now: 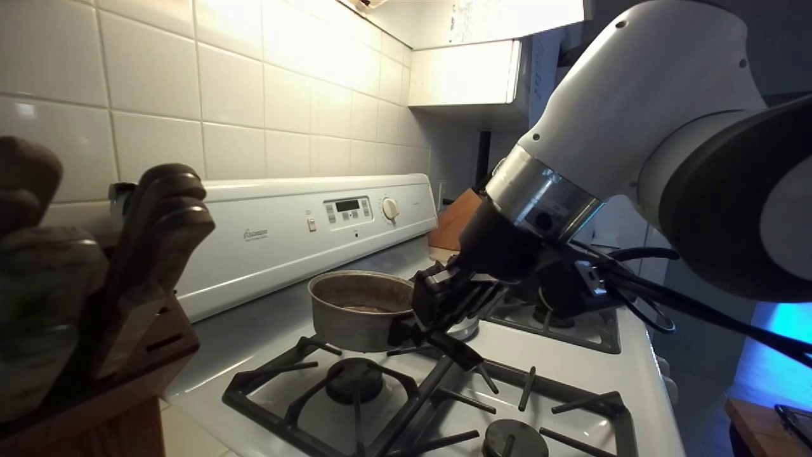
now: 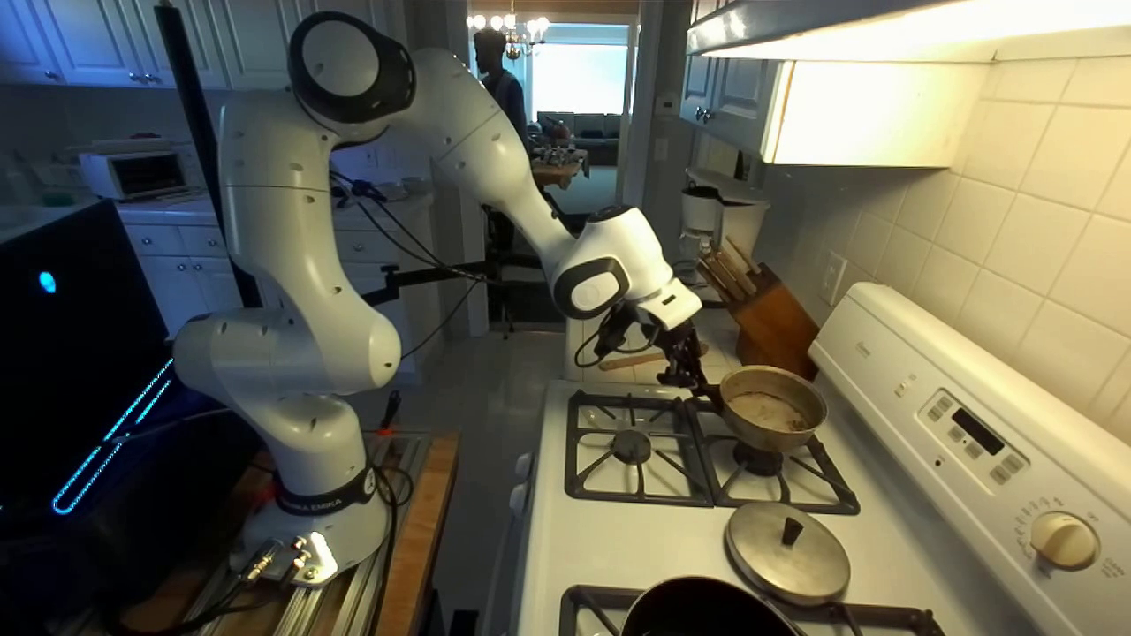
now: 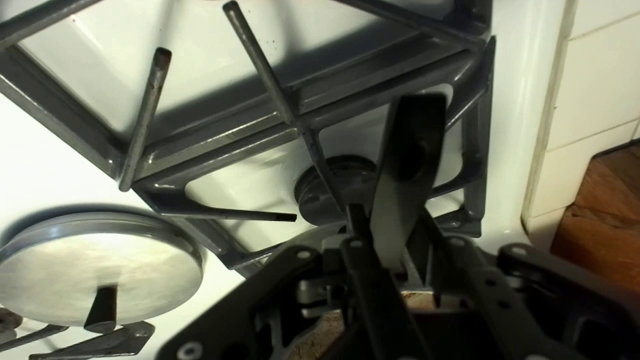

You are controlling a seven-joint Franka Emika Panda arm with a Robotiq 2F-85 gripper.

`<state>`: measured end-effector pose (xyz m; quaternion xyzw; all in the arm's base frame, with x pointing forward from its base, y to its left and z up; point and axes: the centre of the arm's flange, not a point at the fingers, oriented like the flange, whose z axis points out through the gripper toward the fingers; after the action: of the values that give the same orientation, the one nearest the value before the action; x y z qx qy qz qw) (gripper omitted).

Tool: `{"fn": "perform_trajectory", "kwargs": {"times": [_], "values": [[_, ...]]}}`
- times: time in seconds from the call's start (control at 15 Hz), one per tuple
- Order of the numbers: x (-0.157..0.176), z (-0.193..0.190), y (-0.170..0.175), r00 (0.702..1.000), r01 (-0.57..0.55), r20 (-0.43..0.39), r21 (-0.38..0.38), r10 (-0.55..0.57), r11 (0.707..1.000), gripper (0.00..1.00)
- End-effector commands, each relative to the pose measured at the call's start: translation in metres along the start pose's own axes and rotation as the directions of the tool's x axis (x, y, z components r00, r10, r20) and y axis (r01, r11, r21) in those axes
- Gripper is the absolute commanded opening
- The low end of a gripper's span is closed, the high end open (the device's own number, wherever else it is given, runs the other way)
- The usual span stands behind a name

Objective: Put the left pot centrally

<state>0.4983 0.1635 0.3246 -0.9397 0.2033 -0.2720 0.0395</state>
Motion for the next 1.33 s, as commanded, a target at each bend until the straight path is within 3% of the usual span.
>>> {"fn": "perform_trajectory", "kwargs": {"times": [0.0,0.47,1.27], "values": [[-0.005,0.012,0.006,1.000,0.006,0.003,0.010,-0.006,1.000,0.06],[-0.017,0.022,0.003,1.000,0.018,0.023,0.010,-0.018,1.000,0.06],[-0.019,0.035,0.001,0.999,0.029,-0.015,0.028,-0.029,0.999,0.06]]}}
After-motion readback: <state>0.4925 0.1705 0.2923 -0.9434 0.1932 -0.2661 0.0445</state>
